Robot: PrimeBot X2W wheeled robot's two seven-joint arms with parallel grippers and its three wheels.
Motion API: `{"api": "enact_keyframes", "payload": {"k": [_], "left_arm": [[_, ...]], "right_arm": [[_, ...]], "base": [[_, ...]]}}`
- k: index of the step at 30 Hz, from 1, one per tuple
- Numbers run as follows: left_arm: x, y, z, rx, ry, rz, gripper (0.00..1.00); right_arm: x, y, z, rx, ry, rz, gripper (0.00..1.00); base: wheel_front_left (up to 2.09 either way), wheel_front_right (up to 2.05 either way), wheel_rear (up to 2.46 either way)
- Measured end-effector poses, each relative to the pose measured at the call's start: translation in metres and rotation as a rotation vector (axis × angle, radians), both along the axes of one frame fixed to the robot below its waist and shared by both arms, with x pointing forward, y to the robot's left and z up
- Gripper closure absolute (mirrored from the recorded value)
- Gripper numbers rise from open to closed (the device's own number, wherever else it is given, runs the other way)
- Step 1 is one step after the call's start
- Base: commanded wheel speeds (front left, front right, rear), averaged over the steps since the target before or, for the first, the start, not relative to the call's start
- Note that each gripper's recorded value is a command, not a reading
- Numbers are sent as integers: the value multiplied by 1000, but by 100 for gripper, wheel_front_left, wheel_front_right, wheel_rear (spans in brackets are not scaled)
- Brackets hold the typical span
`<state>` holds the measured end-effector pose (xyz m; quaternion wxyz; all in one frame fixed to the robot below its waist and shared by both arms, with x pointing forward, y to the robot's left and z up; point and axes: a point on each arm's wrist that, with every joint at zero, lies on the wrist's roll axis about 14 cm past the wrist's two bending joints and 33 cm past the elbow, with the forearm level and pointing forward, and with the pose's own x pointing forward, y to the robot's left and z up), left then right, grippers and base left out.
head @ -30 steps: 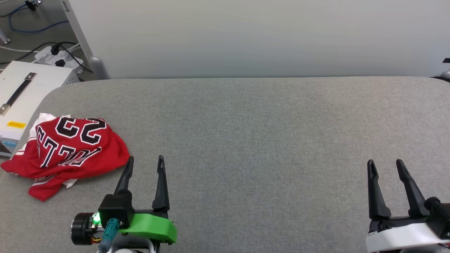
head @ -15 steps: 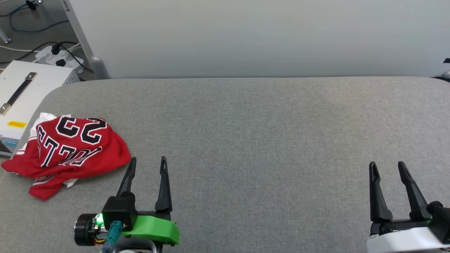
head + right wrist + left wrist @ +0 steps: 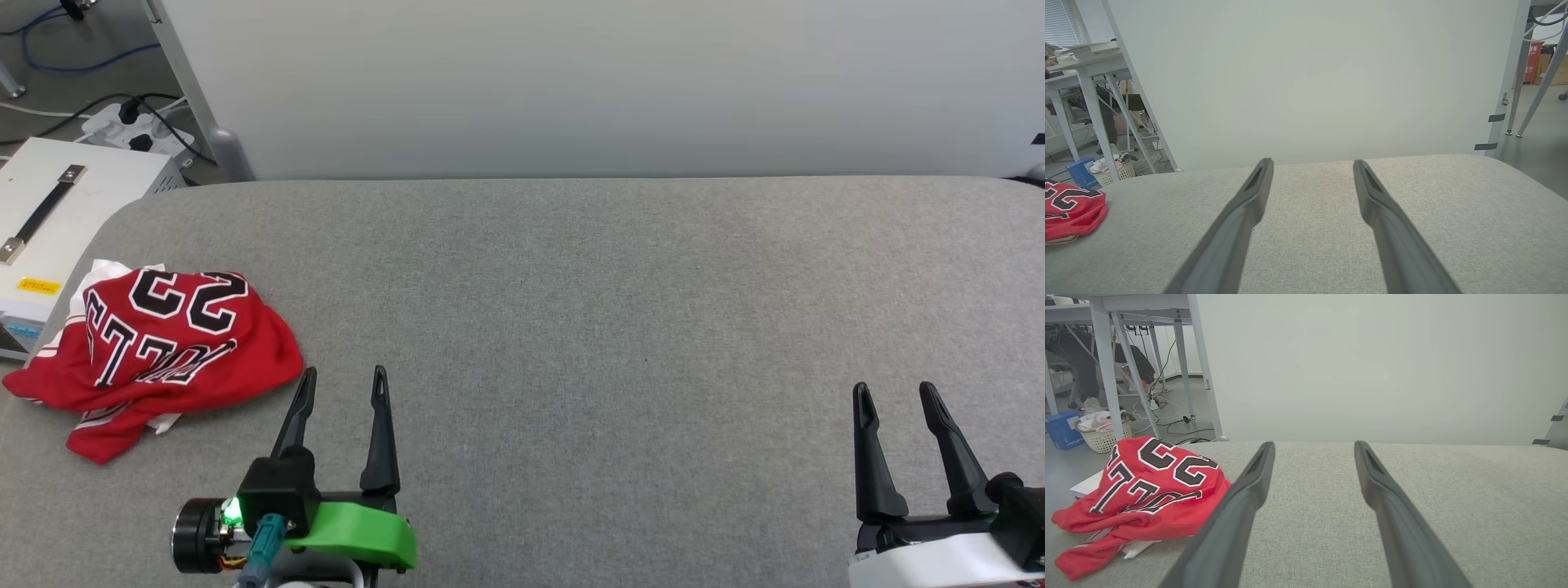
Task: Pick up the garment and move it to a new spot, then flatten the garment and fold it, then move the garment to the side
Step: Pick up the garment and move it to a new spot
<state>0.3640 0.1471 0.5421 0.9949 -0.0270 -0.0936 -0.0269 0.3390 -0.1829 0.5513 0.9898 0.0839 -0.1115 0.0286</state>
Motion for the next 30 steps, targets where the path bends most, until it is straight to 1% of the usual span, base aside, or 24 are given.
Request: {"api": "enact_keyframes", "payload": {"k": [5,12,22,30], "left_arm": [[-1,5,-3,1,10,17,0],[-7,24,-7,3,22,80,0],[-27,71,-13,-4,44,229,0],[-53,111,-17,-28,59,368,0]], "right_arm": [[3,3,-1,-2,4,10,0],[12,19,-3,-5,9,62,0],[31,63,-11,-10,27,197,0],[44,106,-14,-22,30,324,0]], "base": [[0,0,0],[0,0,0],[0,0,0],[0,0,0]]}}
